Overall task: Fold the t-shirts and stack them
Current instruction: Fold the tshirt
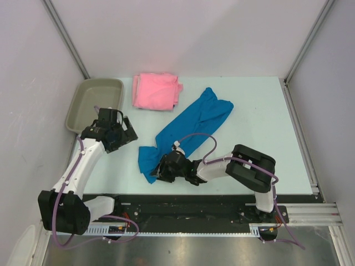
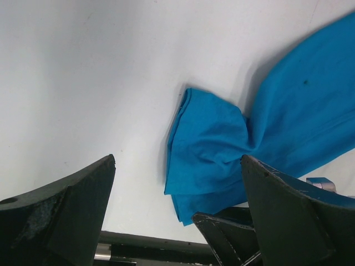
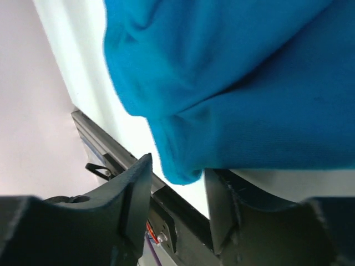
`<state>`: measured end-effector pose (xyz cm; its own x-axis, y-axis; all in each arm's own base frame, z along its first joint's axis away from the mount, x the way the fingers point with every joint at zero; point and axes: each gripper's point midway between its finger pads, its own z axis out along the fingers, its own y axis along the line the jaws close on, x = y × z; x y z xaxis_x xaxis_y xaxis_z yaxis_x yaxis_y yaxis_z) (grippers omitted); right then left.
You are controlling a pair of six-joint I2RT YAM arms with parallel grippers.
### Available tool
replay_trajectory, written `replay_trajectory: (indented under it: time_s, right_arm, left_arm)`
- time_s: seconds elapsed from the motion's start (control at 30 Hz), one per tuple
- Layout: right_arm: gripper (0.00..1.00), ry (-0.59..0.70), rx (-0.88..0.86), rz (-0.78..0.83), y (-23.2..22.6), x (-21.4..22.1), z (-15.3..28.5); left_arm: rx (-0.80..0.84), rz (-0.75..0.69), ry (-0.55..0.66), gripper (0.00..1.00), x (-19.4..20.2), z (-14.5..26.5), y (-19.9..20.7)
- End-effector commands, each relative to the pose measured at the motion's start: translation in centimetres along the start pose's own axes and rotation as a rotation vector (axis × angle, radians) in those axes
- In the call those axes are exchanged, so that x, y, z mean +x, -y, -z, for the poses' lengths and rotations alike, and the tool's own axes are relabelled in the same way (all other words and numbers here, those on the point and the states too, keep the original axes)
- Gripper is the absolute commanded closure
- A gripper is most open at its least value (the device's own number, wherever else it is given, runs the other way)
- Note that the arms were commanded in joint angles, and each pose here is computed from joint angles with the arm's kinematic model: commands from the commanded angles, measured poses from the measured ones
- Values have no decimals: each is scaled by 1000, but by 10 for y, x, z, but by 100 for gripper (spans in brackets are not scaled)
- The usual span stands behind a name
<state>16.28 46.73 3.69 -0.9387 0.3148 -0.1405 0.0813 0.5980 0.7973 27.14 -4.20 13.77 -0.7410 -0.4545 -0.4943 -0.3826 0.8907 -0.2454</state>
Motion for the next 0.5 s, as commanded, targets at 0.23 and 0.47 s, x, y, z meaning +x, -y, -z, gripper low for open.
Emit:
replay_trajectory:
  time_s: [0.23, 0.47]
  right_arm:
    - [76, -23, 174, 51, 55, 10, -8]
    - [100, 0, 202, 106, 58, 3, -4]
  left_arm:
    - [12, -7, 9, 0, -3, -5, -6]
    - [14, -7, 6, 0, -3, -6, -9]
